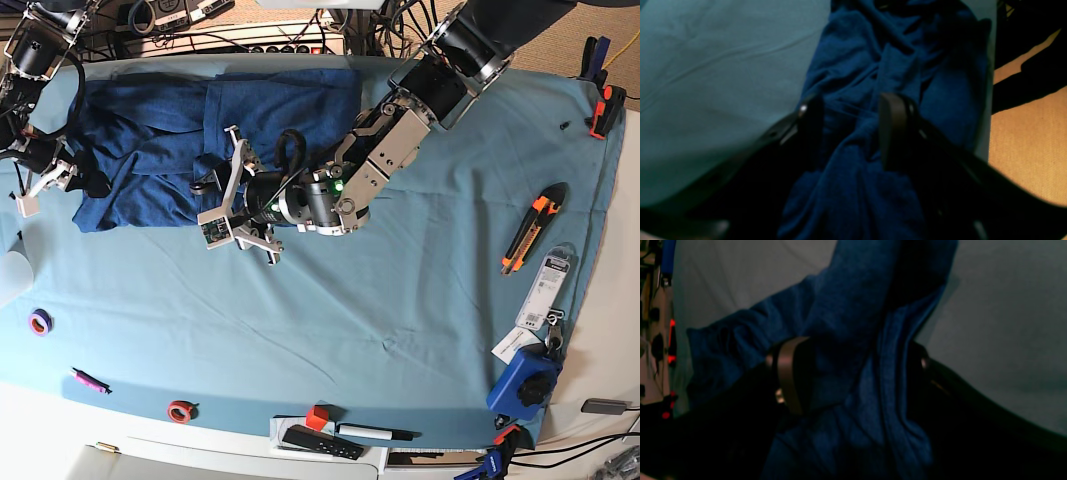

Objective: Layout the t-shirt on the table in an organized manner, then fold the t-shirt properly
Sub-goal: 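Grasp the shirt end with the right gripper and fold it over the stack, then release the shirt and raise the right gripper away from the stack, then press and tuck the folded shirt edge with the right gripper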

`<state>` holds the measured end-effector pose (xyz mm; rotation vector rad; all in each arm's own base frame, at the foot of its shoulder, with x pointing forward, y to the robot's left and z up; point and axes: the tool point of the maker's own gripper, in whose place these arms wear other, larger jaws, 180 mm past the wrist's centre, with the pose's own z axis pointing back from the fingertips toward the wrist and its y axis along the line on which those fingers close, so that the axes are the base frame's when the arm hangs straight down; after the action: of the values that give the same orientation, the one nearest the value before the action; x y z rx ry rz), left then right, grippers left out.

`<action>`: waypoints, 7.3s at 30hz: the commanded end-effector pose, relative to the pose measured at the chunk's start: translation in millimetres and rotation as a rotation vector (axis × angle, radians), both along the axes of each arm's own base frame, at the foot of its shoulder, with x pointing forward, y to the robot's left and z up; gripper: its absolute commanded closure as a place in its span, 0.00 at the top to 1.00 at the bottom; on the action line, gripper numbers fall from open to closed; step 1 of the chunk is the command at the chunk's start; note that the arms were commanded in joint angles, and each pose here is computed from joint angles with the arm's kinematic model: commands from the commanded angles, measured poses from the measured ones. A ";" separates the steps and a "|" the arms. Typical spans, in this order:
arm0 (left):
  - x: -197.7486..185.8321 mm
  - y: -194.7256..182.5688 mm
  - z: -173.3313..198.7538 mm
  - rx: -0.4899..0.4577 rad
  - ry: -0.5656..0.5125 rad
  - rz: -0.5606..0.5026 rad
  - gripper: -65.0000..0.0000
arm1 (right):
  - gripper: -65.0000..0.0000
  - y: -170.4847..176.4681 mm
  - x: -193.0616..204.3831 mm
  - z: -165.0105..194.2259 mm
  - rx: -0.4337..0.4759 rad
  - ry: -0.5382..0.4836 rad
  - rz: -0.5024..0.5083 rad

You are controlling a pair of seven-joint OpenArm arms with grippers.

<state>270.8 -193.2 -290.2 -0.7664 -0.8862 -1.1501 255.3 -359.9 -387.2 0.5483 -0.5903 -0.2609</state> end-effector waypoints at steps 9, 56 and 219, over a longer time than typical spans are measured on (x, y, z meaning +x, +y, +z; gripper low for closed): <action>4.0 -8.2 21.8 -0.063 -0.027 -0.003 0.43 | 0.59 -2.7 -45.1 -28.4 -0.050 0.201 0.058; 52.2 254.0 -7.6 -0.121 0.214 0.598 0.40 | 0.00 284.3 6.9 64.8 0.332 -0.366 0.437; 51.3 250.0 -4.1 -0.157 0.227 0.585 0.40 | 0.57 241.7 -7.1 77.1 -0.393 -0.370 0.418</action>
<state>315.4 58.3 -309.4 -0.6665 -0.8761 -0.4636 244.0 -117.4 -318.4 0.3256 -0.8089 0.3560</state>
